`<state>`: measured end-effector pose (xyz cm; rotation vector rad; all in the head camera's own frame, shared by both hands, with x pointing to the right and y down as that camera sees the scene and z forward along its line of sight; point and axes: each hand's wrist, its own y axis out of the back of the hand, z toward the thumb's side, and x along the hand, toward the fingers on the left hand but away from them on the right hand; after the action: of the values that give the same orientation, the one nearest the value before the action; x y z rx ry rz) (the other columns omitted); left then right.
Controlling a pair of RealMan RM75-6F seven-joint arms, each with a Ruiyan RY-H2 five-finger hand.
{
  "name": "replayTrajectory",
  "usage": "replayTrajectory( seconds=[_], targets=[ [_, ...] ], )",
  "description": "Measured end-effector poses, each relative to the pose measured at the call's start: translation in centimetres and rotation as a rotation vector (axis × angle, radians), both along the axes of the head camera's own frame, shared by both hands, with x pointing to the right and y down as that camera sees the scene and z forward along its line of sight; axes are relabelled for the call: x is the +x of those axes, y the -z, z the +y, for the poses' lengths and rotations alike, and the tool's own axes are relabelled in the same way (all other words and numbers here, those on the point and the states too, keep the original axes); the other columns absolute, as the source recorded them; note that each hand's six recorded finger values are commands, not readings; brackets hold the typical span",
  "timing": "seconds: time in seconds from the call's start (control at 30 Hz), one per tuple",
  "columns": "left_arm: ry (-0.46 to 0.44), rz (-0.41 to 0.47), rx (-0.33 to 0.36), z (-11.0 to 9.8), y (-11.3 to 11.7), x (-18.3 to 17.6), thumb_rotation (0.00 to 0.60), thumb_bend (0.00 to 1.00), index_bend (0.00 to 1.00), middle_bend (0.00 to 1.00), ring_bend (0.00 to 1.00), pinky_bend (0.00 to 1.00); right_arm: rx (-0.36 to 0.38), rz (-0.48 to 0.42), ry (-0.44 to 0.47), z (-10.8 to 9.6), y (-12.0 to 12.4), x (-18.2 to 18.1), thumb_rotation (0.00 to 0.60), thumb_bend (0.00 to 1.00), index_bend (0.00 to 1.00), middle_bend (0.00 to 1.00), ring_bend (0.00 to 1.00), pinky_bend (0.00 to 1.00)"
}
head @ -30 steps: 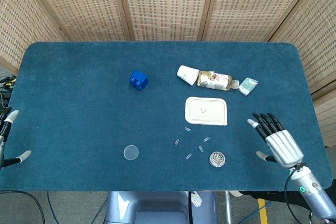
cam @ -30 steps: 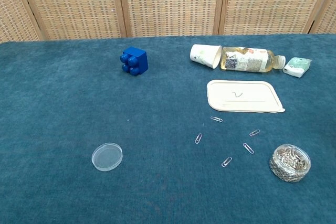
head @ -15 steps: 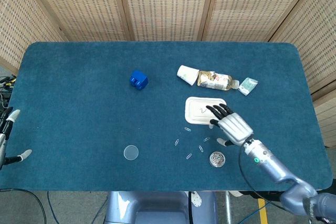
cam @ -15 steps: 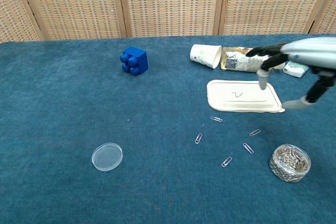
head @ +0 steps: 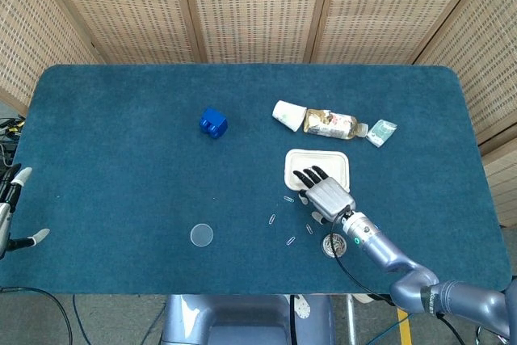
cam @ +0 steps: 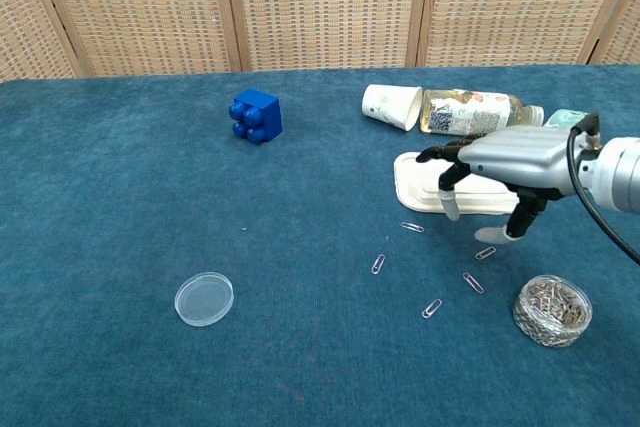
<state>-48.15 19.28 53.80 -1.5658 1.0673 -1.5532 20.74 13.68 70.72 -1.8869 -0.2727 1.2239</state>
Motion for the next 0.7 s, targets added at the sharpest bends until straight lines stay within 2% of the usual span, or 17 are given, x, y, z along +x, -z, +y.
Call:
replayTrajectory(
  seconds=[0.2, 0.57, 0.7],
  targets=[
    [-0.003, -0.001, -0.002, 0.1, -0.1, 0.1, 0.6, 0.01, 0.0, 0.0, 0.0, 0.0, 0.008, 0.03, 0.027, 0.7, -0.9, 0.6, 0.6, 0.33, 0.45, 0.0, 0.0, 0.0],
    [-0.003, -0.002, -0.004, 0.0, -0.1, 0.2, 0.6, 0.0, 0.0, 0.0, 0.0, 0.0, -0.007, 0.033, 0.038, 1.3, -1.7, 0.3, 0.6, 0.33, 0.46, 0.0, 0.0, 0.0],
    [-0.002, -0.001, -0.003, 0.0, -0.1, 0.1, 0.6, 0.0, 0.0, 0.0, 0.0, 0.0, -0.01, 0.041, 0.042, 1.5, -2.1, 0.3, 0.6, 0.33, 0.49, 0.0, 0.0, 0.0]
  ],
)
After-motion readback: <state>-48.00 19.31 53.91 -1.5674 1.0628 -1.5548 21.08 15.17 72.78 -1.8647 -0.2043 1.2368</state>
